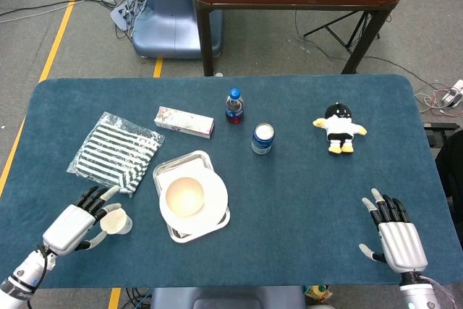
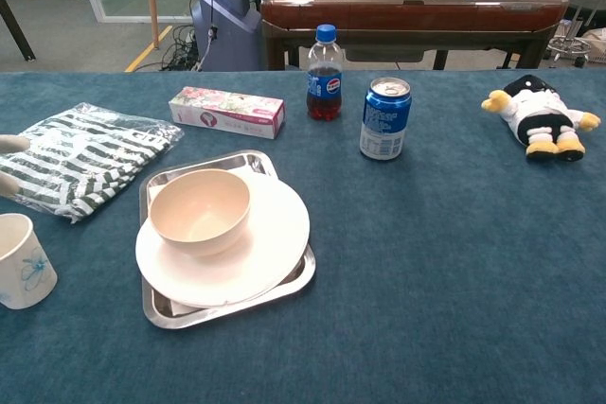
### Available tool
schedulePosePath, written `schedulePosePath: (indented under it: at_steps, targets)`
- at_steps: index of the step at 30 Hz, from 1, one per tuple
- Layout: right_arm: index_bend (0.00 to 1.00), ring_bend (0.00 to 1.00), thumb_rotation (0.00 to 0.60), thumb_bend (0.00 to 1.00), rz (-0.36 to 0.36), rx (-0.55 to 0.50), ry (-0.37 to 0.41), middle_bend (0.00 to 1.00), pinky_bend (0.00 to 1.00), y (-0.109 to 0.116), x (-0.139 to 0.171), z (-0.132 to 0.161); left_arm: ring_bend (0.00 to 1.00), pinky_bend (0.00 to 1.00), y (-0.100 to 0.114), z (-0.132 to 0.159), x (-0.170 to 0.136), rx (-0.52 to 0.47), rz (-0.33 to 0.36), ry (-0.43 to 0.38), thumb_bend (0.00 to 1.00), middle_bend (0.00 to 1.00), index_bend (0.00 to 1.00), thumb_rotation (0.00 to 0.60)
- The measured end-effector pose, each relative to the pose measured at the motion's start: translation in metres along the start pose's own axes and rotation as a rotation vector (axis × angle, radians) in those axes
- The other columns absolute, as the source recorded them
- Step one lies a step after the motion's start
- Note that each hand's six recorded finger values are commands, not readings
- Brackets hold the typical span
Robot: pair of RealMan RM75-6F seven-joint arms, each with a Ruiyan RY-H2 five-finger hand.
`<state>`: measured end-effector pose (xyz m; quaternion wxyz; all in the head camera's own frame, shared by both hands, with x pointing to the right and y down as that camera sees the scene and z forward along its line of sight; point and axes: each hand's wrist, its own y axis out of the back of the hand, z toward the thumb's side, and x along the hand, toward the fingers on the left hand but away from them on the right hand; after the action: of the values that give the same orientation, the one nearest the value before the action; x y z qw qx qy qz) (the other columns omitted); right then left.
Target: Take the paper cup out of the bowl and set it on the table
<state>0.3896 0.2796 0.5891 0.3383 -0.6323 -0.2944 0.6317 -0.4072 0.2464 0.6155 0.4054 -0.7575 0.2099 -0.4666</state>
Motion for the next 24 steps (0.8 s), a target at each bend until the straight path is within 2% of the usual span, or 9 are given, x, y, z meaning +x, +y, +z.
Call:
schedulePosePath:
  at_steps: [7, 11, 15, 18, 20, 24]
  targets:
    - [0.0, 0.0, 0.6, 0.22, -0.003, 0.0, 0.005, 0.0, 0.0, 0.001, 0.001, 0.001, 0.0, 0.0, 0.023, -0.004, -0.018, 0.013, 0.049, 0.031, 0.32, 0.0, 0.2, 0.6]
    - [0.0, 0.0, 0.6, 0.22, -0.008, -0.001, 0.007, 0.0, 0.0, 0.002, 0.002, 0.001, 0.0, 0.0, 0.034, -0.008, -0.025, -0.027, 0.086, 0.062, 0.32, 0.0, 0.2, 0.6]
    - [0.0, 0.0, 0.6, 0.22, -0.004, -0.002, 0.008, 0.0, 0.0, 0.002, 0.002, 0.0, 0.0, 0.0, 0.041, -0.014, -0.027, -0.098, 0.1, 0.107, 0.32, 0.0, 0.14, 0.6]
    - [0.0, 0.0, 0.6, 0.22, 0.002, -0.006, 0.007, 0.0, 0.0, 0.002, 0.001, -0.002, 0.0, 0.0, 0.045, -0.02, -0.027, -0.121, 0.123, 0.154, 0.32, 0.0, 0.03, 0.6]
    - [0.0, 0.0, 0.6, 0.22, 0.002, -0.008, 0.008, 0.0, 0.0, 0.002, 0.001, -0.003, 0.0, 0.0, 0.046, -0.024, -0.026, -0.132, 0.133, 0.192, 0.32, 0.0, 0.0, 0.6]
    - [0.0, 0.0, 0.6, 0.22, 0.0, -0.01, 0.009, 0.0, 0.0, 0.004, 0.002, -0.005, 0.0, 0.0, 0.046, -0.03, -0.024, -0.143, 0.143, 0.26, 0.32, 0.0, 0.0, 0.6]
